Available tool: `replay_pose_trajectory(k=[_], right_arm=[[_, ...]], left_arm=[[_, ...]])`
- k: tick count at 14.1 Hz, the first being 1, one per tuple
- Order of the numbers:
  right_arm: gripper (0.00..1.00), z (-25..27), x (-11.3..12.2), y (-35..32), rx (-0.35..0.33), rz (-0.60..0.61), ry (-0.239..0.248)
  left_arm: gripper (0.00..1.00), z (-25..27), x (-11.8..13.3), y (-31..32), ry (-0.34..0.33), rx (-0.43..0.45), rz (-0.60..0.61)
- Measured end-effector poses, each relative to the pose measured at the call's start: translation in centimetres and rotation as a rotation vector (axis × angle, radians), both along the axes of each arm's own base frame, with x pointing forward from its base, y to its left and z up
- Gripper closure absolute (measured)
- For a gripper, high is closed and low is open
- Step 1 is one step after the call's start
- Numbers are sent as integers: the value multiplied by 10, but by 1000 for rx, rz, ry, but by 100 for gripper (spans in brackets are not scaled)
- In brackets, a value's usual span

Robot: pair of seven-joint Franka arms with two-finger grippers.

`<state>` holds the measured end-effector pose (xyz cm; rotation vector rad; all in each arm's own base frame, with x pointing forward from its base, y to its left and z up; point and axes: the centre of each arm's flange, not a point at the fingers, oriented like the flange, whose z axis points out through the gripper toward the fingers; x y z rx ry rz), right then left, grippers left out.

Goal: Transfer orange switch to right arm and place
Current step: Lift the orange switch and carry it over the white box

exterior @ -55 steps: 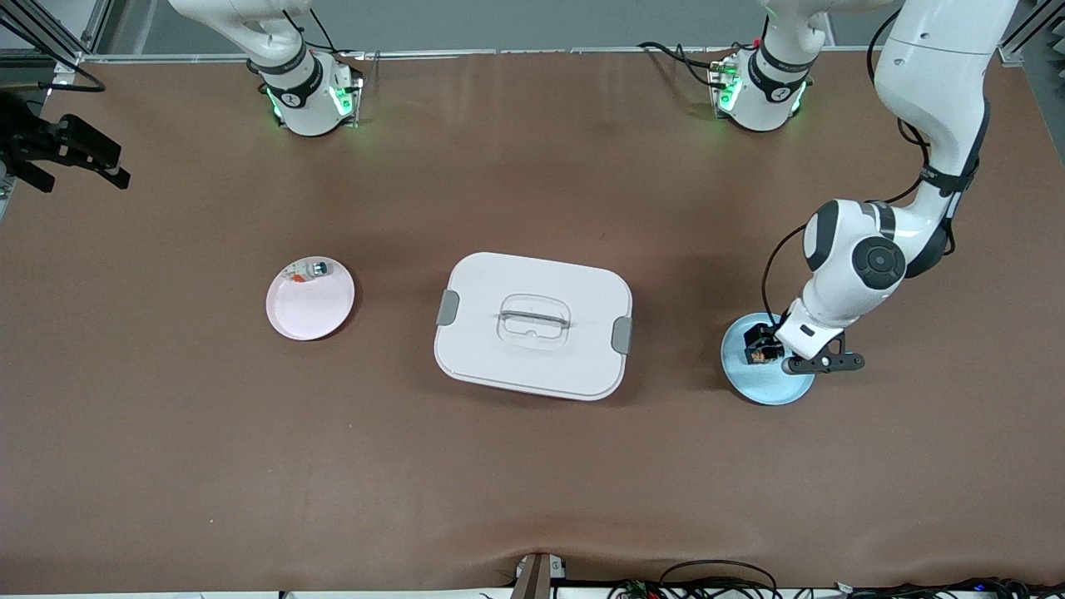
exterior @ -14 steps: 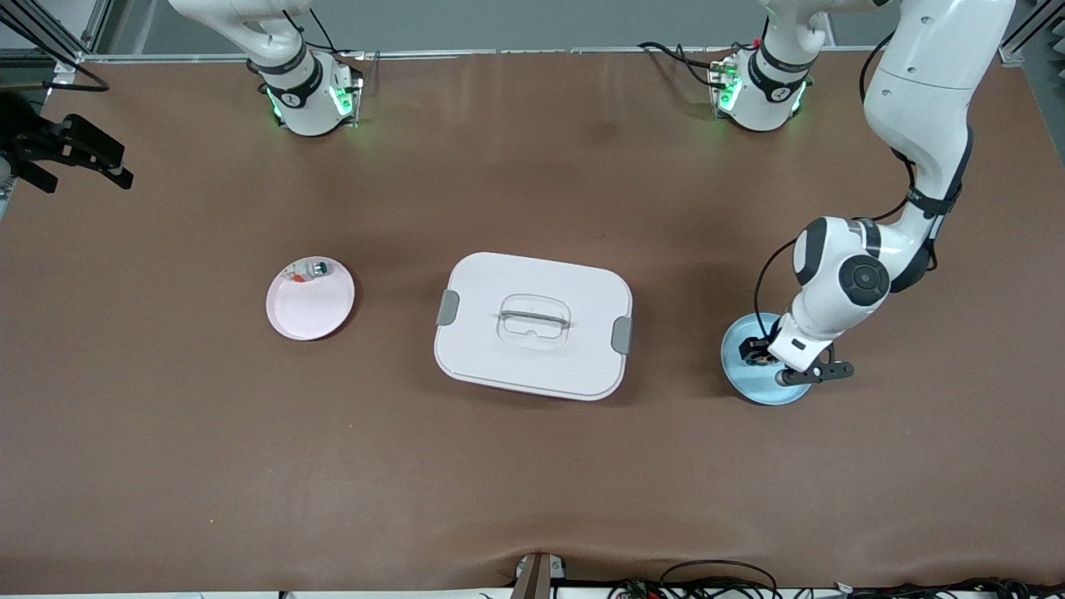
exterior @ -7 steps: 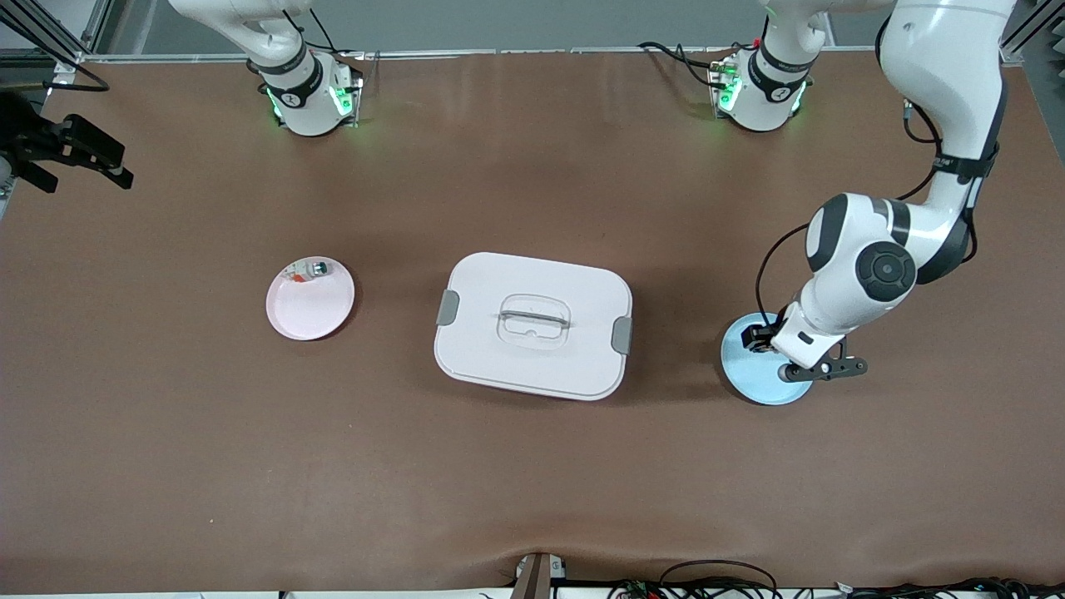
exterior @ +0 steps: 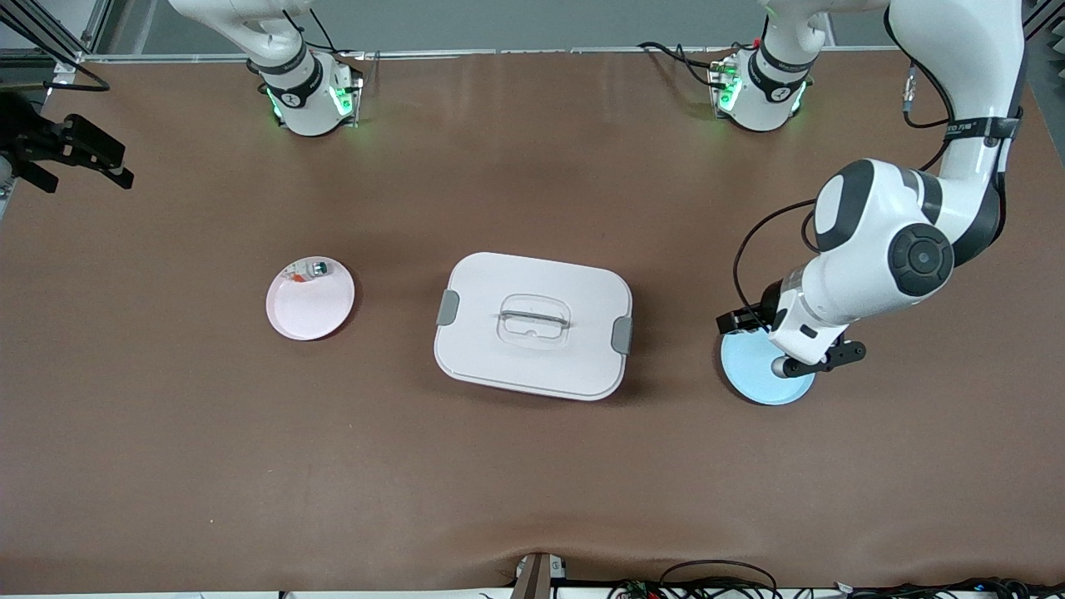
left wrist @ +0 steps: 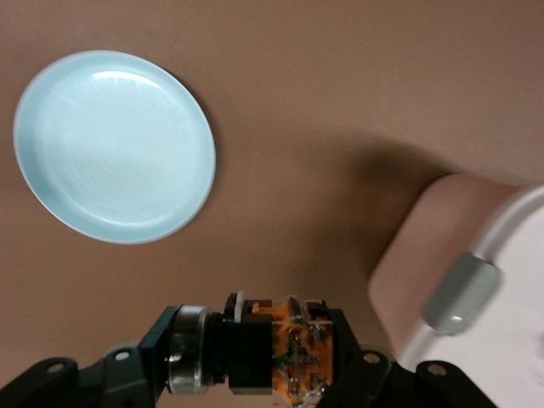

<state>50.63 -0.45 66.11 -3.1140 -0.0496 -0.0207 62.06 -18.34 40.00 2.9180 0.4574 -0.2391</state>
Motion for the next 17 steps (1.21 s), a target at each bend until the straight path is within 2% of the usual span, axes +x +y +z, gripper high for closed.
replay_pose_trajectory(k=[4,8,11,13,17], right_arm=[[0,1,1,2,0,4,-9],[0,10,3,12,-3,22,-48],[0,17,3,10,-4,19,-63],[0,15,4,9,-4,17,-56],[0,3,10,7,-4,14,-26]], left_arm=[[27,33,-9,-54,86,-96,268],[27,62,-30,-136,185,-110,535],[27,75,-47,-199,270,-114,691],[27,84,-63,-235,295,-121,757],[27,103,-88,-289,301,-190,865]])
